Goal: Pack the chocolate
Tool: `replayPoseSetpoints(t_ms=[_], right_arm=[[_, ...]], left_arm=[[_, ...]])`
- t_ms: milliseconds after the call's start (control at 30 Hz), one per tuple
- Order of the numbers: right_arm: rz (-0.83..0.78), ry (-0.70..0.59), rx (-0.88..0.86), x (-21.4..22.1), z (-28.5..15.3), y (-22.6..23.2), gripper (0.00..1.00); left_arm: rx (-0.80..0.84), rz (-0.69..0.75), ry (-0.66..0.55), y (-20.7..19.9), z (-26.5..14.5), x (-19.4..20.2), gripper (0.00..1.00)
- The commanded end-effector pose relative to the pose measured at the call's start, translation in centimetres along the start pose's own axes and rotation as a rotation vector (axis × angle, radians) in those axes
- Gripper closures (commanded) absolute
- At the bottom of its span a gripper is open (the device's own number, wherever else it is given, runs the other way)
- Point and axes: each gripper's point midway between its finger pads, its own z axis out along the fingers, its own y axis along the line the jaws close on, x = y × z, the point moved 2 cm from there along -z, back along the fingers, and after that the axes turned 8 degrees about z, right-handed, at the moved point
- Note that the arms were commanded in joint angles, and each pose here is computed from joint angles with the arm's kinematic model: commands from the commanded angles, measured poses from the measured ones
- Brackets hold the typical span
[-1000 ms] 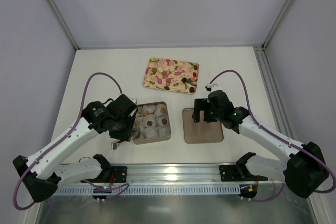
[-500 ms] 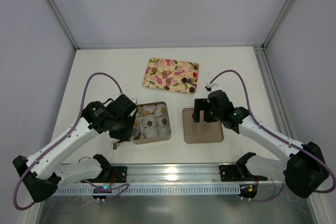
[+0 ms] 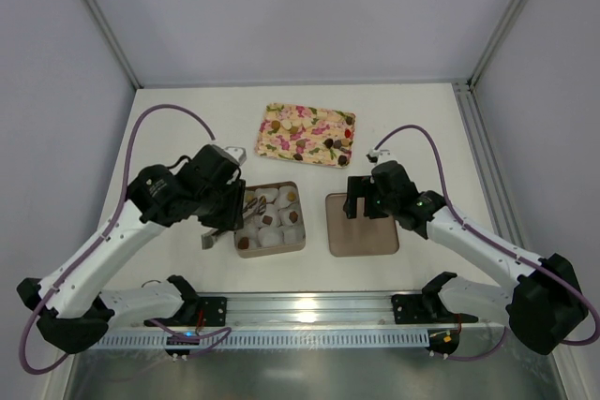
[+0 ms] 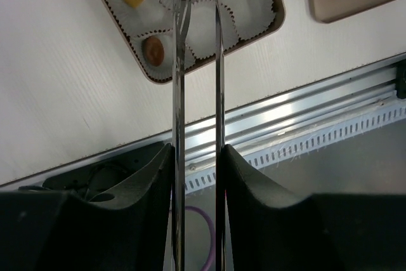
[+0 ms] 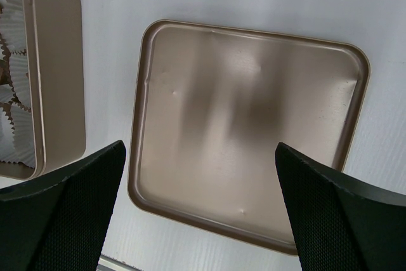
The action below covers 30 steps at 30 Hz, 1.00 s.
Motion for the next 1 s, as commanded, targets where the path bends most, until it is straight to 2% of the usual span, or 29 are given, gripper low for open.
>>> replayPoseSetpoints(t_ms=[0,167,300,400,433,467,533,567,633,800,967], right_arm=[[0.007,-0.062,-0.012,-1.7,-1.0,0.5,0.0],[0.011,-0.095,0.0,-2.7,-2.1,0.5,0.0],[0.024,-0.104,0.013,-3.0,-2.8,0.3,0.0],[0.035,-0.115,0.013,-3.4,-3.5,0.4,0.0],[0.038,-0.117,0.011,-3.5,-3.7,0.5,0.0],[0.039,-0.125,0.009,-3.6,-4.0,0.5,0.0],[0.044,-0.127,0.013,-3.5,-4.3,0.3,0.0],[0.046,-0.14,0.015,-3.7,-4.7,0.2,0.0],[0.048,-0.142,0.025,-3.6,-5.0,-0.1,0.0],[0.052,-0.158,0.035,-3.5,-6.1,-0.6,0.0],[0.058,-0.165,0.038,-3.4,-6.7,-0.8,0.0]], left_arm=[[-0.019,0.025,-0.002,-0.2,-0.8,-1.4,0.64],[-0.044,0.088,-0.111,-1.3,-0.4,-7.1,0.63],[-0.074,0.131,-0.176,-2.4,1.6,-12.0,0.61],[-0.077,0.166,-0.198,-3.5,3.7,-15.3,0.59],[-0.07,0.164,-0.239,-3.9,3.8,-17.2,0.58],[-0.081,0.174,-0.216,-4.2,5.7,-18.0,0.57],[-0.063,0.187,-0.253,-4.9,6.7,-20.5,0.56],[-0.063,0.205,-0.223,-5.2,8.9,-21.0,0.56],[-0.059,0.213,-0.266,-5.7,9.7,-23.1,0.54],[-0.054,0.207,-0.225,-5.4,15.4,-25.7,0.55],[-0.022,0.204,-0.23,-5.1,18.4,-27.1,0.54]])
